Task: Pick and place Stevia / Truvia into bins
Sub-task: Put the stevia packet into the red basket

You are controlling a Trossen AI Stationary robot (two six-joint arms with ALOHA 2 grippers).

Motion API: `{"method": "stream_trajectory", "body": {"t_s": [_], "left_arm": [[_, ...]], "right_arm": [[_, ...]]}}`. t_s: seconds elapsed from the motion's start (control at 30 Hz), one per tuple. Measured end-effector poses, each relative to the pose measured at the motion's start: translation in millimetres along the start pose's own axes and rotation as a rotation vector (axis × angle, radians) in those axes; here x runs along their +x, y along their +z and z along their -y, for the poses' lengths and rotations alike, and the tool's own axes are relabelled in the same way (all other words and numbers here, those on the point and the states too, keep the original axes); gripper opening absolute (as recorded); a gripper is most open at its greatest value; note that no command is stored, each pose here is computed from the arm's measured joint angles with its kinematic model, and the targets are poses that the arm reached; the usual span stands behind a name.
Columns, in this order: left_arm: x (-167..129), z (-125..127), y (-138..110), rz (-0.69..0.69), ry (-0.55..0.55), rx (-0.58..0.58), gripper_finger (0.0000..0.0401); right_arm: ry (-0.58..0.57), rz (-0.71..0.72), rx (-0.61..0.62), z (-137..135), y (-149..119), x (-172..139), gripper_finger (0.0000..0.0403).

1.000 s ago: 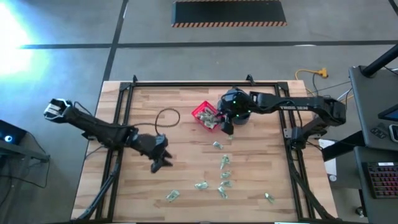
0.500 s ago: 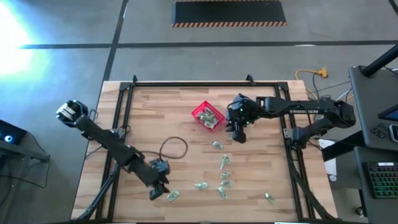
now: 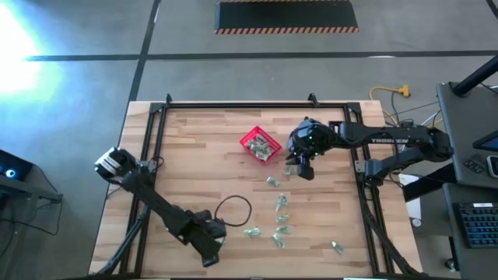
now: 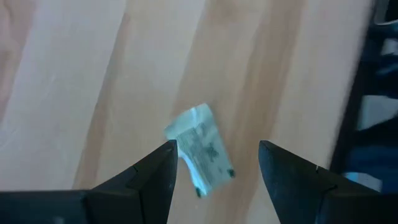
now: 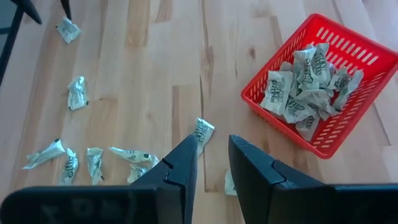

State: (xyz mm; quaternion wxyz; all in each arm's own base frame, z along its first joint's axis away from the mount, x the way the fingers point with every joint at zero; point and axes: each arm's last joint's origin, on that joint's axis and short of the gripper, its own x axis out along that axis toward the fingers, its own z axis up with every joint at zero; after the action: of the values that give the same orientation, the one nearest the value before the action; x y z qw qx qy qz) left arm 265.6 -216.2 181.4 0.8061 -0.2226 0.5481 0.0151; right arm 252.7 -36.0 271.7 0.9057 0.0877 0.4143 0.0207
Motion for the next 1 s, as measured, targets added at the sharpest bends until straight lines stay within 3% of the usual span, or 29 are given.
{"method": "stream_trajectory", "body": {"t_s": [0.27,0.53,1.0], "left_arm": [[23,3,-6,-0.040,0.084,-0.077,0.0208],[26,2,-10,-0.038,0.115,-0.136,0.0196],[27,-2,-12,-0.054,0.156,-0.138,0.0012]], "right_arm": [[0.016,-0.020,-0.015,-7,-3,-2,0.0091],[0.035,-0.064,-0.032,-14,-7,-1,0.0081],[0.063,-0.107,-0.060,-26,-14,3,0.0074]]}}
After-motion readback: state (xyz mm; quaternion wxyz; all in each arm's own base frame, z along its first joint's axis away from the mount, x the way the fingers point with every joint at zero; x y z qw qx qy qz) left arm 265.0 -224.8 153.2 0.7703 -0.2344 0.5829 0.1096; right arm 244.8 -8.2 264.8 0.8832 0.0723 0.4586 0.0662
